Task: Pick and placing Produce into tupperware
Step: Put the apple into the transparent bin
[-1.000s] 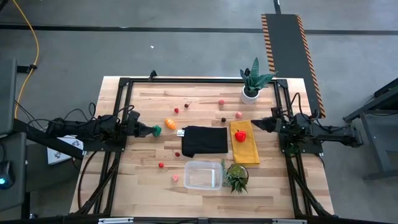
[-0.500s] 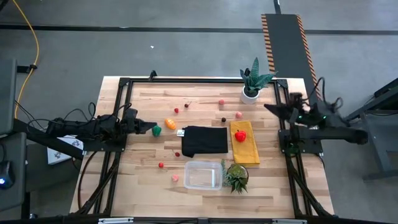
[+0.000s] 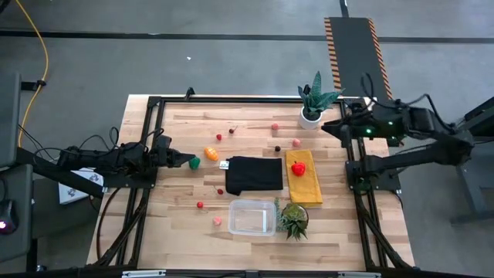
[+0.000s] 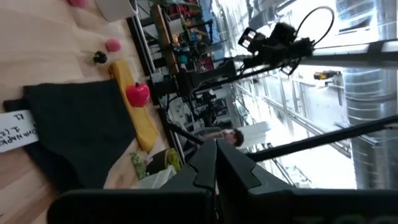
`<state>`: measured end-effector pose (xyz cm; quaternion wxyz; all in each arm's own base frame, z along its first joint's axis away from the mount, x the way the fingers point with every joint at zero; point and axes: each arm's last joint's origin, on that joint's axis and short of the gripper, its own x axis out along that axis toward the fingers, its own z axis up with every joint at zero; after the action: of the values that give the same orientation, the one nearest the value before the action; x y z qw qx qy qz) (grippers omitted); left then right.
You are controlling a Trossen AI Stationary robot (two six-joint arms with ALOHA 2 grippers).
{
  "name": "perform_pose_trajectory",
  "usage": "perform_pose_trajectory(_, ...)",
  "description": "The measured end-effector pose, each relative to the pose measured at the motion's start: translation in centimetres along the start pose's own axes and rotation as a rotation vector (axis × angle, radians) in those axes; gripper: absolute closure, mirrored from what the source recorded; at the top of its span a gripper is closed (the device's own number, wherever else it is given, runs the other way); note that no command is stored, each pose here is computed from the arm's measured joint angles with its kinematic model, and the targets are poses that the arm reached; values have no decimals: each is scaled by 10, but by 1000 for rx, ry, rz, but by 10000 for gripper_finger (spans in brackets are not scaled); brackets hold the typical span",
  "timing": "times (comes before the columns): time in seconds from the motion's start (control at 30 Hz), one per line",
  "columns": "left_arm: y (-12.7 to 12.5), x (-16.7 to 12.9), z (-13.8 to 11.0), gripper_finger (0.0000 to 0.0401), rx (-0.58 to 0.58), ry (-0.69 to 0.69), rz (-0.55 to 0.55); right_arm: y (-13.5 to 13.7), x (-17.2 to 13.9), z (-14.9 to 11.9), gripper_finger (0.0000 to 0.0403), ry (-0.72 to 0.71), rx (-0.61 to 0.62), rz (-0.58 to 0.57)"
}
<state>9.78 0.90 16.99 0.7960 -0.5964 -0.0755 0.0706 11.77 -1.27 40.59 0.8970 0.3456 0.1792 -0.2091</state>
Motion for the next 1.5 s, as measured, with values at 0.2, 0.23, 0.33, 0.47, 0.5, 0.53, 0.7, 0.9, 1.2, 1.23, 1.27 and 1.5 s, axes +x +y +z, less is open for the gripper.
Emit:
perform_pose_trajectory(0.2,0,0,-1,400,4,37,-10,24,19,17,165,140,104,-70)
perform_pose_trajectory(0.23,0,0,-1,400,4,40,-10,27,23,19,157,161,105,-92)
perform_pose_trajectory(0.33,1,0,-2,400,7,62,2,35,37,23,147,231,105,-176)
perform_pose_trajectory(0.47,2,0,-4,400,30,111,-8,43,63,24,147,348,94,-312)
perform_pose_trajectory(0.5,2,0,-4,400,31,121,-8,45,69,23,147,378,86,-347)
perform_pose_trajectory(0.53,2,0,-4,400,31,129,-9,47,76,23,147,405,76,-379)
perform_pose_trajectory(0.7,2,0,-6,400,48,171,-15,51,113,16,147,520,-7,-506)
perform_pose_trajectory(0.9,2,-1,-6,400,75,195,-25,45,145,2,147,609,-55,-628)
perform_pose_trajectory(1.2,2,-1,-6,400,77,197,-29,27,154,-21,147,672,8,-659)
perform_pose_trajectory(1.23,2,-1,-6,400,77,197,-29,25,154,-23,147,671,18,-654)
perform_pose_trajectory(1.27,2,-1,-6,400,77,197,-29,23,155,-26,147,669,32,-654)
perform_pose_trajectory(1.5,2,-1,-6,400,77,197,-29,5,165,-50,147,719,97,-672)
